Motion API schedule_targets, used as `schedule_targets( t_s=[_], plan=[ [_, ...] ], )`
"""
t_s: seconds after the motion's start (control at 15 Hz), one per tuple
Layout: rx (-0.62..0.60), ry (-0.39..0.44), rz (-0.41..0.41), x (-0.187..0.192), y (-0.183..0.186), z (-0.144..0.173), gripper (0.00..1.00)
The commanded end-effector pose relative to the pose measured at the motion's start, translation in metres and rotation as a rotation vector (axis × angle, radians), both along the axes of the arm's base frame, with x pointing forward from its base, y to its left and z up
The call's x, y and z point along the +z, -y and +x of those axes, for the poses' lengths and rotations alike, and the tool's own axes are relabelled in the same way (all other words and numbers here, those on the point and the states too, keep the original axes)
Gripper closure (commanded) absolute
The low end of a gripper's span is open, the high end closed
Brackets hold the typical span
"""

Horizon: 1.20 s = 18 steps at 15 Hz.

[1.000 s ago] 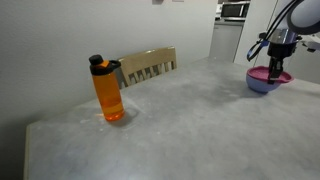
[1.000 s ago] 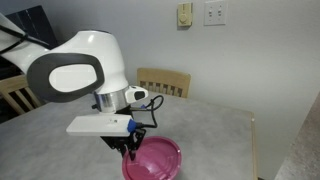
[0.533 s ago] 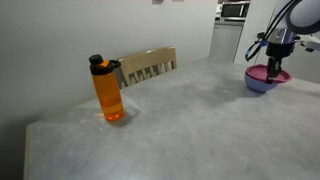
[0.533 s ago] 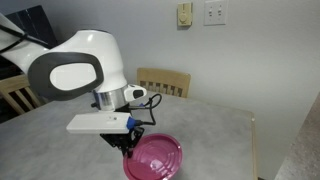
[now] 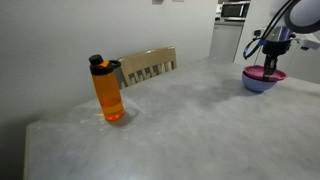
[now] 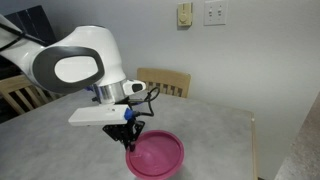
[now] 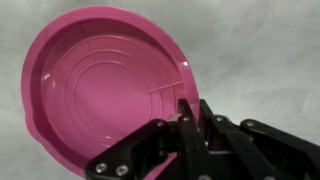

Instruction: Remove the pink object from the light blue bowl and put it on the table

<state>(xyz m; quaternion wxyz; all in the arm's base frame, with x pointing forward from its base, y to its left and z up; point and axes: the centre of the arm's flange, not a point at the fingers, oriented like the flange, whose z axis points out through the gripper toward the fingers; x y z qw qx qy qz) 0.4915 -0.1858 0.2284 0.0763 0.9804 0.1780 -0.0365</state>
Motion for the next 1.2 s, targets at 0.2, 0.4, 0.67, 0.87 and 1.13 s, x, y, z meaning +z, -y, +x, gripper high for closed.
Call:
schedule_targets(
  t_s=[0.2,0.4,0.67,0.87,1.13],
  plan=[
    [0.004,0.059,-0.098,0.034,-0.023,0.011,0.97],
    [0.047,0.08,-0.106,0.048,-0.04,0.018,0.97],
    [0.117,0.106,-0.093,0.059,-0.071,0.029,0.97],
    [0.194,0.119,-0.092,0.067,-0.111,0.038,0.97],
    [0.301,0.123,-0.07,0.068,-0.174,0.053,0.97]
  ],
)
